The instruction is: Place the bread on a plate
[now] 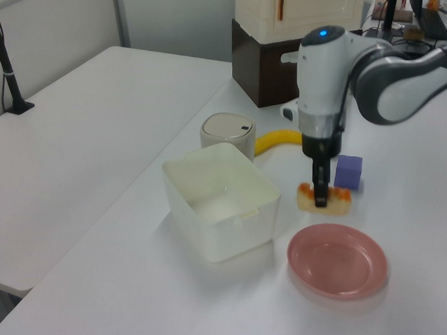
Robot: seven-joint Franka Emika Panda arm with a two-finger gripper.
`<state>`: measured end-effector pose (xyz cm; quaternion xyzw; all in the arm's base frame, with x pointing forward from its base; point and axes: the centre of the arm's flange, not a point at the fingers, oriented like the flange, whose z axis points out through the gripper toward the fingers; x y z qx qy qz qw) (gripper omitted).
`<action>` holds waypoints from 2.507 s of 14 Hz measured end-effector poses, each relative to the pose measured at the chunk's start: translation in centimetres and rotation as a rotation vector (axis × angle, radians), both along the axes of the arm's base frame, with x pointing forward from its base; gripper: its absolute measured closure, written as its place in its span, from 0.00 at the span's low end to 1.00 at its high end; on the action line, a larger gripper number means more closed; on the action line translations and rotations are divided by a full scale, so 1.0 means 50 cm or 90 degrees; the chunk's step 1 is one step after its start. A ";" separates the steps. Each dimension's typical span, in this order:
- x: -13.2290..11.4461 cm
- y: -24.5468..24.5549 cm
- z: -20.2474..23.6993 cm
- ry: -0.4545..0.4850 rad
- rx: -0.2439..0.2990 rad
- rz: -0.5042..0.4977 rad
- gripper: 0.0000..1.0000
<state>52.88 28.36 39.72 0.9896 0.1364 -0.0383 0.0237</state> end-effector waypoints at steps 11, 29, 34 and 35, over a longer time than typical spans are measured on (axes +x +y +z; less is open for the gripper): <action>-0.050 0.110 -0.052 0.007 -0.007 -0.012 0.00; 0.126 -0.495 0.357 -0.026 -0.018 -0.204 0.00; 0.128 -0.504 0.362 -0.030 -0.018 -0.209 0.00; 0.128 -0.508 0.362 -0.030 -0.019 -0.211 0.00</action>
